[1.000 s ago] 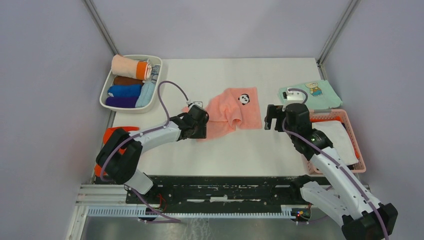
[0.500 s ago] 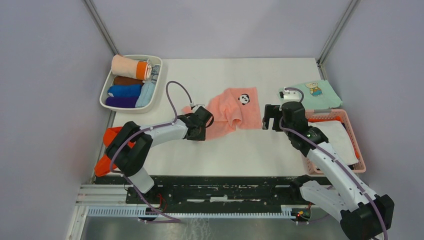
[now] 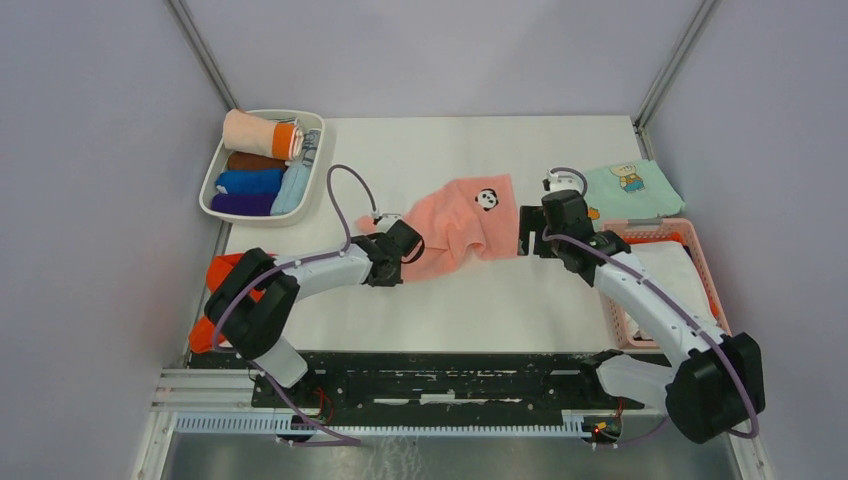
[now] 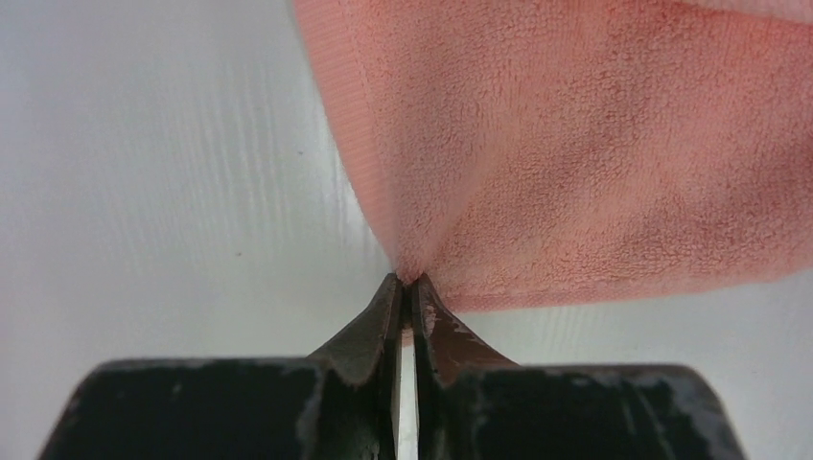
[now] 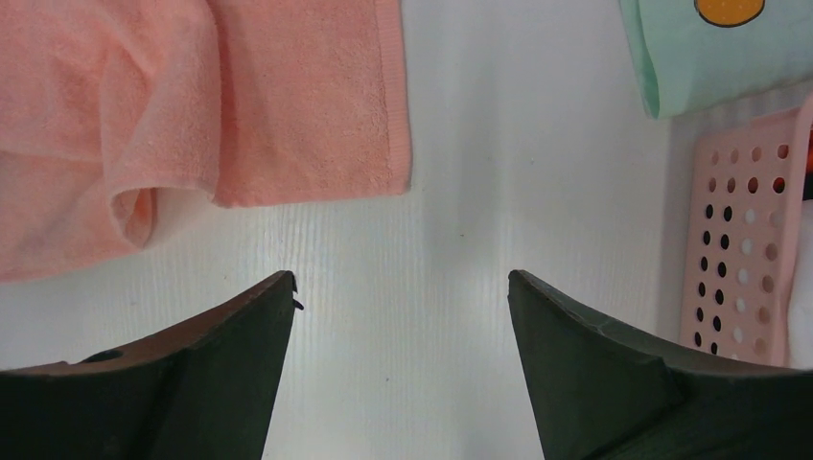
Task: Roll the towels
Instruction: Flatten out the towel at the center of the board.
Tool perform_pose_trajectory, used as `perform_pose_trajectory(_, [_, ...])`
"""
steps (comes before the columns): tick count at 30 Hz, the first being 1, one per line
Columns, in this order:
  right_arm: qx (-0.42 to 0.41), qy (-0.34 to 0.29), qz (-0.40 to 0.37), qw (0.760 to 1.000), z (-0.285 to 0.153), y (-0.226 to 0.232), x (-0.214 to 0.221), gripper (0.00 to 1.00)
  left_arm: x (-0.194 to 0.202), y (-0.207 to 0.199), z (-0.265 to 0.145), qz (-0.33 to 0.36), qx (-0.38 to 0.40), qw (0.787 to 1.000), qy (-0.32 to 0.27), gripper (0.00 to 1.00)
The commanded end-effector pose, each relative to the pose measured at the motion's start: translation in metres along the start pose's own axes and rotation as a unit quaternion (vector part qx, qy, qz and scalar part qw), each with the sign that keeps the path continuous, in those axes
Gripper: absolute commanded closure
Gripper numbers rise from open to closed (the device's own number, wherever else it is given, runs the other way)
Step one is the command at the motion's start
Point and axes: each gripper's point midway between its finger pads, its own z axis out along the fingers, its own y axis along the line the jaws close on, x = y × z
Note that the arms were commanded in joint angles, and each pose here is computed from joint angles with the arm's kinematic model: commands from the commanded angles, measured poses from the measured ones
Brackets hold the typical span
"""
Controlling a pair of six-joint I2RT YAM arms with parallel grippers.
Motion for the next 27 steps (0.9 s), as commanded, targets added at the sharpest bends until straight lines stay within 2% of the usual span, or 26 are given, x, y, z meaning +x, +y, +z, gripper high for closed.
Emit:
perform_pose_trajectory(1, [0.026,-0.003,0.019,0.999,0.013,0.003,-0.022,0.14,0.003,0.026,-0.008,-0.004,-0.046,0.999,-0.017,0.9])
perform_pose_trajectory(8, [0.081,0.07,-0.001,0.994,0.06,-0.001,-0.003,0.26,0.002,0.037,-0.012,-0.015,-0.048,0.998,-0.041,0.9])
perform_pose_trajectory(15, [0.097,0.094,-0.018,0.991,0.085,-0.005,0.008,0.34,0.002,0.041,-0.013,-0.02,-0.043,0.998,-0.049,0.9])
perform_pose_trajectory(22, [0.073,0.124,0.013,0.989,0.107,-0.01,0.015,0.5,0.004,0.044,-0.015,-0.02,-0.042,0.998,-0.05,0.9])
perform_pose_trajectory(27, [0.065,0.142,0.024,0.987,0.119,-0.011,0.023,0.54,0.005,0.045,-0.015,-0.019,-0.044,0.998,-0.046,0.9])
